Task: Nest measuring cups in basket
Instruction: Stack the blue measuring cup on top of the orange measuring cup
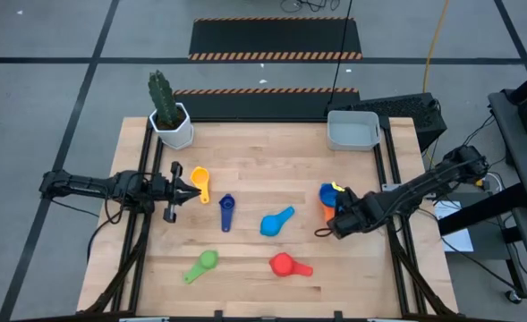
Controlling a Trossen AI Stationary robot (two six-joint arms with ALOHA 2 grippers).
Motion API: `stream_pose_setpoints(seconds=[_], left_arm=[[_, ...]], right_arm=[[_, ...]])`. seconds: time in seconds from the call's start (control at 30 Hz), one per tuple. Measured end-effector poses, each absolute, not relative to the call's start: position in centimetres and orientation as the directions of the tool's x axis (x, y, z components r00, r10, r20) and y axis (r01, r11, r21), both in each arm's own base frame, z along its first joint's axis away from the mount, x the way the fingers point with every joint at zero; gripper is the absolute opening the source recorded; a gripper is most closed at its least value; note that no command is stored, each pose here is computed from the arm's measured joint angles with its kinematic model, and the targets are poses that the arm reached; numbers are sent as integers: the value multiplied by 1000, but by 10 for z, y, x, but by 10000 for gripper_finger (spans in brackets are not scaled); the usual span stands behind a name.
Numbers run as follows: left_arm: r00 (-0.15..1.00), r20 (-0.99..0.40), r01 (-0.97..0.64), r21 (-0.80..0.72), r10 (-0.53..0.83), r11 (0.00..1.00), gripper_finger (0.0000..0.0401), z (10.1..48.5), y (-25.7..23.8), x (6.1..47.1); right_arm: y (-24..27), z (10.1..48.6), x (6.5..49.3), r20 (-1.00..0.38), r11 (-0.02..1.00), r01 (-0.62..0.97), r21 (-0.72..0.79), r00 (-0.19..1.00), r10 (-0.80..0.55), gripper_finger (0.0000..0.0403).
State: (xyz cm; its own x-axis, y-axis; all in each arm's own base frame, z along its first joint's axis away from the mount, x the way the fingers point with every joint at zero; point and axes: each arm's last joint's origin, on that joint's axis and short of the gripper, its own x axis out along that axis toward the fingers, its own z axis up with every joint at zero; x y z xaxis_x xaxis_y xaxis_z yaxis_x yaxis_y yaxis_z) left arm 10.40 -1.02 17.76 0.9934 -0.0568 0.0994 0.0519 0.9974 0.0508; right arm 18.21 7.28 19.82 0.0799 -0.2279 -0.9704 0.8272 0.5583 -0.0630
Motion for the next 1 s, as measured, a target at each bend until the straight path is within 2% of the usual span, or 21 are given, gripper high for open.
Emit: stream_pose_setpoints(seconds=[0.4,0.63,0.77,1.0], left_arm=[[992,113,43,48,-49,998,37,179,-10,104],[992,123,30,46,-36,998,37,180,-10,104],[992,123,26,45,-31,999,37,180,-9,104],[992,123,25,45,-31,999,37,180,-9,104]], right_arm=[[59,190,190,-957,681,727,-89,128,-261,125],[55,190,192,-958,689,719,-92,124,-258,129],[55,190,191,-962,672,736,-80,120,-247,149],[59,189,190,-987,598,801,-16,82,-136,206]])
